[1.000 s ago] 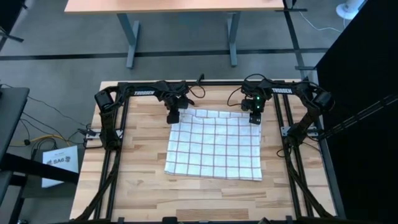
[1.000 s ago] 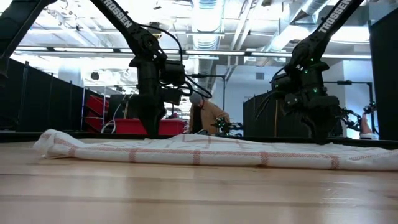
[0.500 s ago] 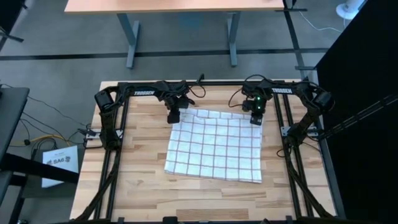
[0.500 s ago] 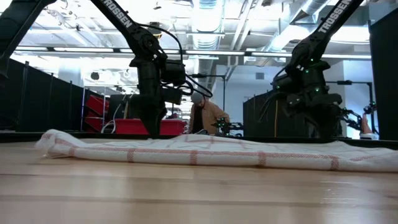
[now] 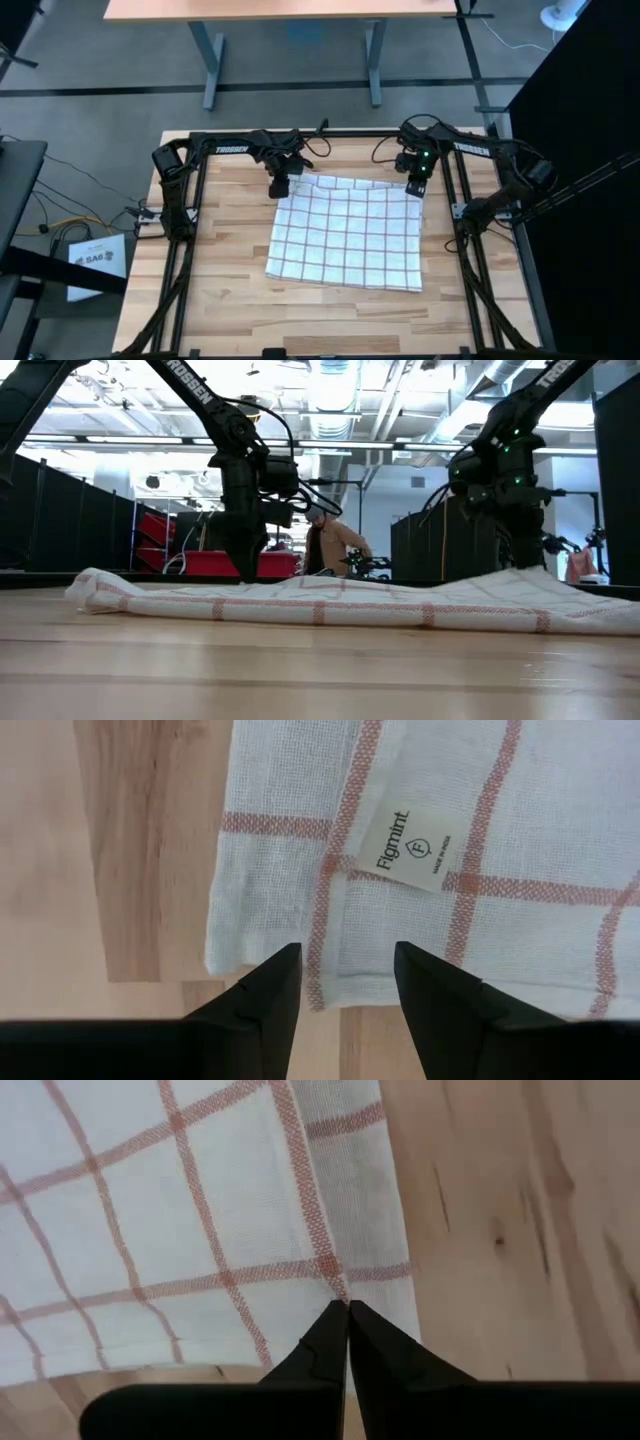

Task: Roll towel
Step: Fold the white striped towel

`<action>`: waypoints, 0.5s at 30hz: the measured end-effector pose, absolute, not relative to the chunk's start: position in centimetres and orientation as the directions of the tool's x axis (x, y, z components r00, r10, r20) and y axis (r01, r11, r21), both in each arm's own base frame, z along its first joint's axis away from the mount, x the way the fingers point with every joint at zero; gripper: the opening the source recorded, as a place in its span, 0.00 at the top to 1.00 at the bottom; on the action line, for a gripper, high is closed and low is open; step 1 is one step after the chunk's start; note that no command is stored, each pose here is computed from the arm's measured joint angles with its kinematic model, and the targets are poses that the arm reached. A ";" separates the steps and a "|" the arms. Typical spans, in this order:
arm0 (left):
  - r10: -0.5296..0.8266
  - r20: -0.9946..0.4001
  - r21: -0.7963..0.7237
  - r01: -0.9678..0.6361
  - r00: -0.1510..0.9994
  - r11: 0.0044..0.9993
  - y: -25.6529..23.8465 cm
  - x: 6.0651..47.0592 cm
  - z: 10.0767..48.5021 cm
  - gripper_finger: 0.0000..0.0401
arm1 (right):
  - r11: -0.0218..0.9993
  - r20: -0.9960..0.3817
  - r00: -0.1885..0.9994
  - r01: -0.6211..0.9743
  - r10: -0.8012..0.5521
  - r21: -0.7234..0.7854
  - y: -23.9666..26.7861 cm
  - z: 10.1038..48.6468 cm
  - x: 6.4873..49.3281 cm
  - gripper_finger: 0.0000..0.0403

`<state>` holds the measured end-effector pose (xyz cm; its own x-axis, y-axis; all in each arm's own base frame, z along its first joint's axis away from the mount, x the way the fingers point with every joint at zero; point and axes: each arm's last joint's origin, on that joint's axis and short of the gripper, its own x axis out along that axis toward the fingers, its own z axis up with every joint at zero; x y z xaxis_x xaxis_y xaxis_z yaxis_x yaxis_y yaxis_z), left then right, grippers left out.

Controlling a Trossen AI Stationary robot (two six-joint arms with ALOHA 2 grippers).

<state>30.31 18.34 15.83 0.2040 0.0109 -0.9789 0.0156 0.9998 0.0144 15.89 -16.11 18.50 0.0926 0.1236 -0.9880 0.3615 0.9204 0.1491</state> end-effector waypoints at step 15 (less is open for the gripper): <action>0.017 -0.961 0.056 0.136 0.275 0.989 18.3 31.1 16.0 0.63 | 0.914 -0.988 0.107 0.381 0.108 0.141 -16.1 18.8 15.8 1.00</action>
